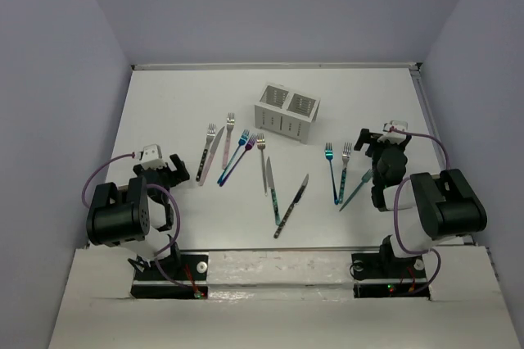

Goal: Sort the eating utensils into containers

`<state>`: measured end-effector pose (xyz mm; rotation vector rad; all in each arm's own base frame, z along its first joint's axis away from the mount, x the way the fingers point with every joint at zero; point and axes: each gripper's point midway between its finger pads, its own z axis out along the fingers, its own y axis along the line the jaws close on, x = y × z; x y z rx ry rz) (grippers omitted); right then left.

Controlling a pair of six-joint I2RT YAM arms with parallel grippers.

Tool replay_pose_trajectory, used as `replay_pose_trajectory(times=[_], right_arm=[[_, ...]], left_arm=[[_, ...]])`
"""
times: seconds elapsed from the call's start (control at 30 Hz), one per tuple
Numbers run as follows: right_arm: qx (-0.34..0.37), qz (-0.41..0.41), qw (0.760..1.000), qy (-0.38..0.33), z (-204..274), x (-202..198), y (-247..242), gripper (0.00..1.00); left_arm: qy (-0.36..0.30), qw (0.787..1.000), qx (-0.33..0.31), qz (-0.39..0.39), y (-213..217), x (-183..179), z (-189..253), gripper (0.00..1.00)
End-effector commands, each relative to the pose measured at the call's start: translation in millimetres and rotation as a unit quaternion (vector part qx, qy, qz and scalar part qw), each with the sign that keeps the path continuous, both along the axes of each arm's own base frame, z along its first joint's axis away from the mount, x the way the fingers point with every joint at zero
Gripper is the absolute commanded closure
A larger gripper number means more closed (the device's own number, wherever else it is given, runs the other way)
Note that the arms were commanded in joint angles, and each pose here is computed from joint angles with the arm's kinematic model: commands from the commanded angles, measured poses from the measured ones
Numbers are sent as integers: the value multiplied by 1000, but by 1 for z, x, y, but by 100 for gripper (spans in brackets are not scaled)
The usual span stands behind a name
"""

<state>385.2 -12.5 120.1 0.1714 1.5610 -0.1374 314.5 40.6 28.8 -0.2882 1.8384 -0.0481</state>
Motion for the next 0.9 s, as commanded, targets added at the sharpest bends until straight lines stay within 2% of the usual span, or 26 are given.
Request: replay_pose_trajectory(times=[0.0,0.07,0.13,0.23,0.27,0.3,0.37,0.4,0.43,0.47,0.5,0.53,0.57,0.6,0.63,0.67,0.7,0.77,0.87], right_arm=[[2,4,999,-39,20,-1,0,1],[0,10,998,-55,30,-8,1,3],[7,-13,998,-61,47,-17,-7,3],[84,-27,995,-47,69,-18,-6,1],[125,-15,991,-42,85,-20,1,0],[125,39,991,-17,84,-21,21,1],[142,72,987,-12,99,-23,34,4],[153,80,985,-23,119,-23,37,6],[165,77,983,13,109,-26,38,14],[169,76,982,23,111,-27,39,17],[172,72,982,20,123,-26,38,21],[176,58,981,55,110,-30,35,27],[183,45,980,67,108,-31,33,28],[181,31,980,74,112,-29,28,29],[177,21,979,102,101,-32,26,31],[176,16,977,119,96,-33,26,31],[174,13,976,129,93,-32,25,32],[171,14,973,155,88,-30,27,32],[169,22,970,176,81,-28,31,32]], left_arm=[[-335,940,62,2,-1,-3,165,1],[-335,940,67,-5,-2,-3,165,1],[-336,937,88,-50,-17,1,166,1],[-324,932,114,-112,-36,2,161,1],[-344,924,117,-120,-38,8,179,1],[-324,934,97,-116,-28,26,190,1],[-263,958,83,-82,-6,55,202,1],[-174,977,92,-84,1,64,177,1],[-199,970,113,-85,5,77,225,1],[-182,971,121,-100,2,81,231,11],[-129,975,125,-128,-4,78,216,18],[-137,968,136,-160,-15,82,240,26],[-112,967,145,-175,-21,82,239,50],[-33,970,139,-196,-29,76,206,60],[-25,959,161,-230,-54,80,215,64],[11,951,202,-236,-56,79,202,63],[62,943,211,-249,-61,71,181,59],[113,921,238,-286,-86,68,151,48],[166,911,237,-294,-88,75,122,47]])
